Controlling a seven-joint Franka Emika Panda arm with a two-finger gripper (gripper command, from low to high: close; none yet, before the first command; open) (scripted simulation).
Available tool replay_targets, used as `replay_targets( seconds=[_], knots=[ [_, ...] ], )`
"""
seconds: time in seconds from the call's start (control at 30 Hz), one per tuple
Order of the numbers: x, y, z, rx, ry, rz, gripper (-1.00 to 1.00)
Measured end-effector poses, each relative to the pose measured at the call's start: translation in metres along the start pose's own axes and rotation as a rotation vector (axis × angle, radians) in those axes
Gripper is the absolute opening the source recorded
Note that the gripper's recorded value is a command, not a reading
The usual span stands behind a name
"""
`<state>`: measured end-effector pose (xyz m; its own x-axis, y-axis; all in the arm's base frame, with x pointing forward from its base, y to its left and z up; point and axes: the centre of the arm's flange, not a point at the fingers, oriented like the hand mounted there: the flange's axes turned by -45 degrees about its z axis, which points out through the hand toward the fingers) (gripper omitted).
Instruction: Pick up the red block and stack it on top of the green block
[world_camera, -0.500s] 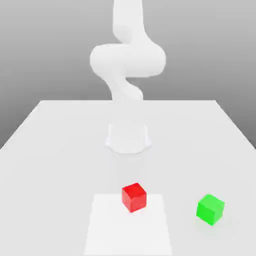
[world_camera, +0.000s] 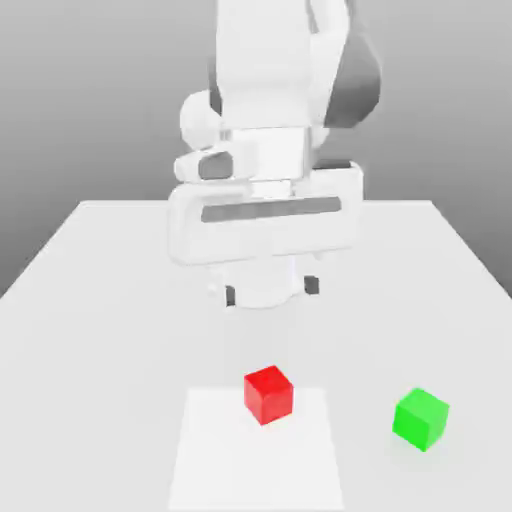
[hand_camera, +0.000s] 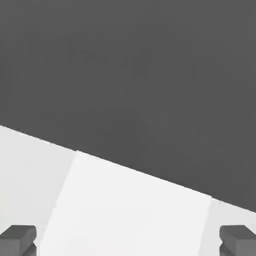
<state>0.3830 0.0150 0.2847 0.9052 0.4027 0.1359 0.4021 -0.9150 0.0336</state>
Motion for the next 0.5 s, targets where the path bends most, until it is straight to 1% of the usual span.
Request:
replay_targets(
  seconds=[0.07, 0.1, 0.17, 0.3, 0.33, 0.5],
  knots=[
    [-0.028, -0.012, 0.048, 0.024, -0.083, -0.059, 0.0],
    [-0.037, -0.016, 0.067, 0.031, -0.108, -0.078, 0.0],
    [-0.045, -0.021, 0.091, 0.038, -0.127, -0.096, 0.0],
    [-0.053, -0.022, 0.127, 0.039, -0.134, -0.096, 0.0],
    [-0.055, -0.023, 0.132, 0.04, -0.134, -0.096, -1.0],
    [-0.055, -0.023, 0.132, 0.04, -0.136, -0.095, -1.0]
  ],
)
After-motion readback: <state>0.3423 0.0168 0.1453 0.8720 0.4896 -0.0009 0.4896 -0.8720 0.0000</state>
